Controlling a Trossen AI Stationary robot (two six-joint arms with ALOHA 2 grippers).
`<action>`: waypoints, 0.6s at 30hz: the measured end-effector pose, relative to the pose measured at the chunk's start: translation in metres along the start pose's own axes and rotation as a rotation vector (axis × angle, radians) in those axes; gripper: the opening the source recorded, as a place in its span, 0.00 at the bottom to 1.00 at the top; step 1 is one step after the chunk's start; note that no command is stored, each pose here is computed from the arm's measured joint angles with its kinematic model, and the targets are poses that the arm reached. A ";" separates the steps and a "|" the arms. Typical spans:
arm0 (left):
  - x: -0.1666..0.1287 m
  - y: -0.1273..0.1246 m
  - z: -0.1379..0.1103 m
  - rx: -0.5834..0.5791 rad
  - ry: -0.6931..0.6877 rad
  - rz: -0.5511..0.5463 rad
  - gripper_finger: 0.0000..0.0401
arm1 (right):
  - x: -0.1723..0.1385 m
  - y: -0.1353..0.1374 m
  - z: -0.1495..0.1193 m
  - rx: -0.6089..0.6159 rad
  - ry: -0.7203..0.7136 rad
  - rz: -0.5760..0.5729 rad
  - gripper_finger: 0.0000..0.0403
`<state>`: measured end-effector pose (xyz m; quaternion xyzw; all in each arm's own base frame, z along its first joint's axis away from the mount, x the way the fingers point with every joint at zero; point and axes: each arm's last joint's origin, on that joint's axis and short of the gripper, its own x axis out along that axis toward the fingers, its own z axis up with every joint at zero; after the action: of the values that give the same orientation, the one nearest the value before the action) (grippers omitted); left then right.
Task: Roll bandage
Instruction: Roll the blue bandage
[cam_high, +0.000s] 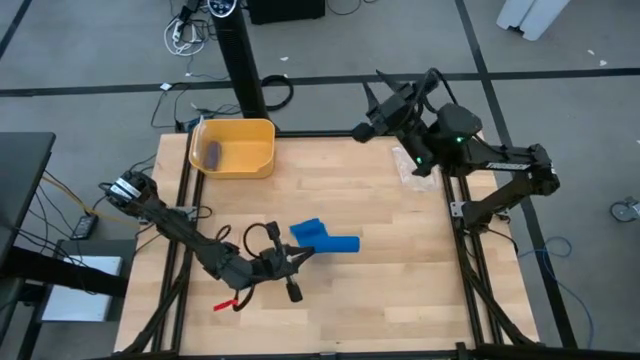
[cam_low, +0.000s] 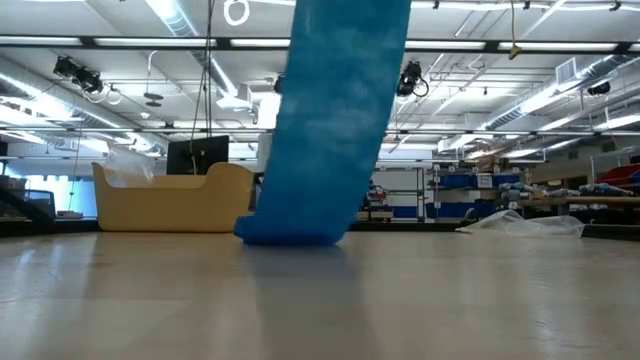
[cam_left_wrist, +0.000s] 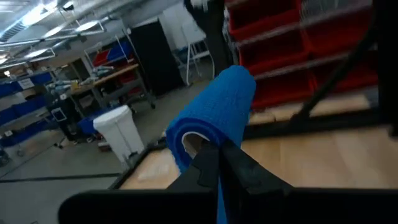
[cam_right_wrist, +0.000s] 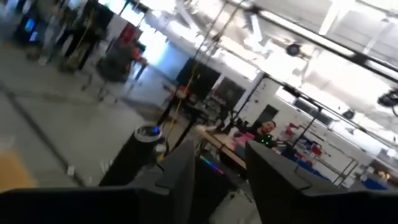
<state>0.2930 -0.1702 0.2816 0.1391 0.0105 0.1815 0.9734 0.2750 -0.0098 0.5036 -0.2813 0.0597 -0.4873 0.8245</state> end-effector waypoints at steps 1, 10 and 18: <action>0.002 0.001 0.009 0.000 -0.015 0.004 0.01 | -0.004 0.000 -0.001 -0.022 0.009 0.023 0.33; 0.007 0.020 0.084 0.014 -0.008 0.023 0.01 | -0.036 -0.010 -0.032 0.067 0.085 0.485 0.04; -0.003 0.058 0.142 -0.022 0.002 0.029 0.01 | -0.052 0.013 -0.077 0.136 0.061 0.808 0.02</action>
<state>0.2796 -0.1571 0.4339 0.1283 0.0075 0.1959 0.9722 0.2294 0.0076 0.4234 -0.1653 0.1573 -0.1352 0.9642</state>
